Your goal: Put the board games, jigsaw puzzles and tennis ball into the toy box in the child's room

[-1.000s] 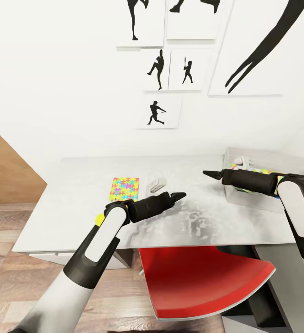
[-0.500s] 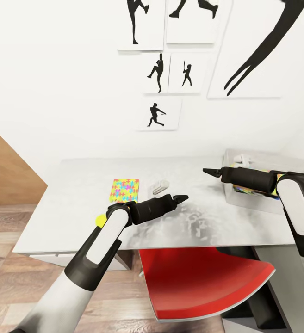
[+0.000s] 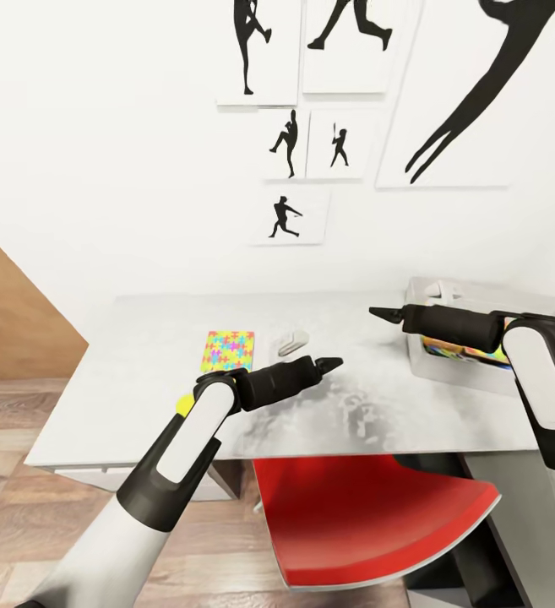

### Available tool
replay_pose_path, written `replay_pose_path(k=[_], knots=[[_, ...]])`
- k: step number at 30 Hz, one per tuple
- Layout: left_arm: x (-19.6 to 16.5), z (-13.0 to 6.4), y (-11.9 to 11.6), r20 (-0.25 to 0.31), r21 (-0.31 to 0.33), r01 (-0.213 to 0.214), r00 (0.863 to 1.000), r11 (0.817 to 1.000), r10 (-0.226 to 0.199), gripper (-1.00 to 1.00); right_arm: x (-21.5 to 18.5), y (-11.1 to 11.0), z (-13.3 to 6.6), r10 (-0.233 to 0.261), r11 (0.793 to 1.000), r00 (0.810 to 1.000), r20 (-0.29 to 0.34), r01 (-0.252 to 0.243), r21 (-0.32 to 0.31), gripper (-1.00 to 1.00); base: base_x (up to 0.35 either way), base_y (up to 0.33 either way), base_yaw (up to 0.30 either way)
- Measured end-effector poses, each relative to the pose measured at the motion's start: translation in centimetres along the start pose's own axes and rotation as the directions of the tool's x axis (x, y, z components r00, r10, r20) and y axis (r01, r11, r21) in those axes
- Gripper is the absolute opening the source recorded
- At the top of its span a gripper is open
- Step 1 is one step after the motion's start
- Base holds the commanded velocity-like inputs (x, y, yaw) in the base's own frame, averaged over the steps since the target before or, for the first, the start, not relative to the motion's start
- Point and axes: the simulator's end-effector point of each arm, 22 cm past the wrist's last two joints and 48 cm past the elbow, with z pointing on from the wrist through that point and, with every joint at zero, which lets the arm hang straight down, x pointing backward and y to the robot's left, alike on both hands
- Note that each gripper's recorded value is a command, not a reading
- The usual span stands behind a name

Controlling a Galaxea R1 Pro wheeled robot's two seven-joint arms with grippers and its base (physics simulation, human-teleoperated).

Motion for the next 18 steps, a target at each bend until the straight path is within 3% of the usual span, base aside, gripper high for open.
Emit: replay_pose_path(k=[18], knots=[[-0.2, -1.0, 0.2, 0.013, -0.021, -0.011, 1.0, 1.0, 0.011, 1.0, 1.2, 1.7, -0.2, -0.023, 1.0, 0.999, -0.03, 0.022, -0.017, 1.0, 0.0, 0.0, 0.0]])
